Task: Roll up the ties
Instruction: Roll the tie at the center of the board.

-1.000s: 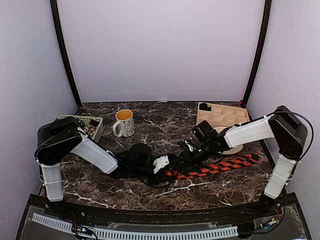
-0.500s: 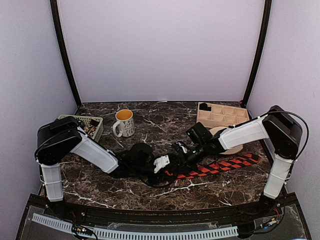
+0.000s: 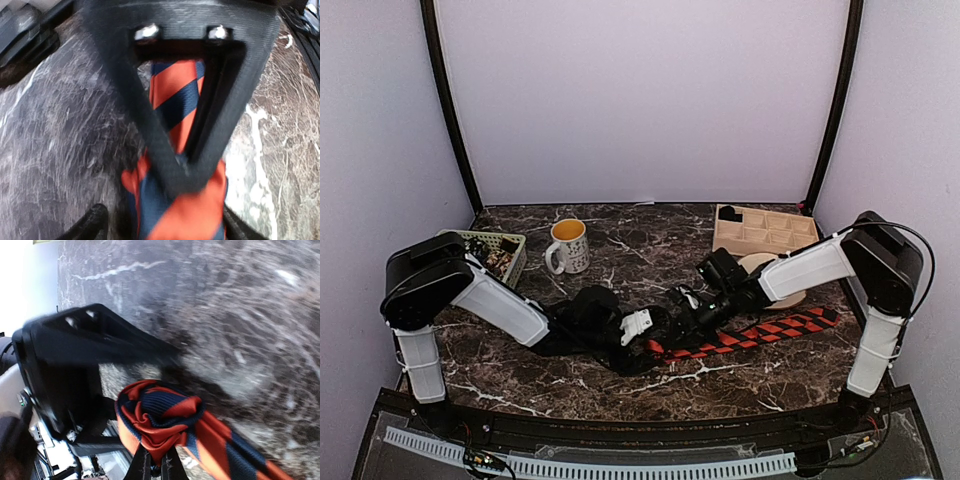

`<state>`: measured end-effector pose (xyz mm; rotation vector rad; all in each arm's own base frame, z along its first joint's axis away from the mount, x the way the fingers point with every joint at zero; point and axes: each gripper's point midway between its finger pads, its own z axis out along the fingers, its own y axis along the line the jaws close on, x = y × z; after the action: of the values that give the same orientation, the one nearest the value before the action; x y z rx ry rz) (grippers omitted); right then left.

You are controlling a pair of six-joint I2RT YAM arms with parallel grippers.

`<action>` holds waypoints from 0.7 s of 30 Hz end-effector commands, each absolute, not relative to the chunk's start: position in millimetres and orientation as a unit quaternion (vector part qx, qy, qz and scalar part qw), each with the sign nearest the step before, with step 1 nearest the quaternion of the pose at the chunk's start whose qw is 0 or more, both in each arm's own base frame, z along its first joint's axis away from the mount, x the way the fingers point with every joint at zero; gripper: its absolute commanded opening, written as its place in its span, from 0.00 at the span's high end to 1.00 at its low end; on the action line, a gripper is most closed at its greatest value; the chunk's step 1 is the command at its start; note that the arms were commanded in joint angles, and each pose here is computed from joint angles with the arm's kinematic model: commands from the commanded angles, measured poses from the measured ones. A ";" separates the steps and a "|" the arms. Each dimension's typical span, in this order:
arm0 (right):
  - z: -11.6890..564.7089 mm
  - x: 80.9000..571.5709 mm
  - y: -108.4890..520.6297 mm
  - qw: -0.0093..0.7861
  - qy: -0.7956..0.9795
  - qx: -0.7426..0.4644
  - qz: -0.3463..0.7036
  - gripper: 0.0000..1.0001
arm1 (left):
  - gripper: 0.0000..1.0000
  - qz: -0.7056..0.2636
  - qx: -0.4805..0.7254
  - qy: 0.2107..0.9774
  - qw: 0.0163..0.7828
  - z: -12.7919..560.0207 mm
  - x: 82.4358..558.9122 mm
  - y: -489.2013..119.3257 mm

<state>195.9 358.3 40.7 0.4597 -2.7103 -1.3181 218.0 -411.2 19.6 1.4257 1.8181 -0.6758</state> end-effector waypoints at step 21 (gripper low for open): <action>-48.1 179.6 267.9 0.083 -0.956 0.080 -0.270 1.00 | 0.01 -0.367 0.506 0.672 0.398 46.2 206.5 -427.4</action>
<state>204.3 327.8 17.6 0.4154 -2.7684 -1.2614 206.2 -406.7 36.7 1.2475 1.8067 -0.8869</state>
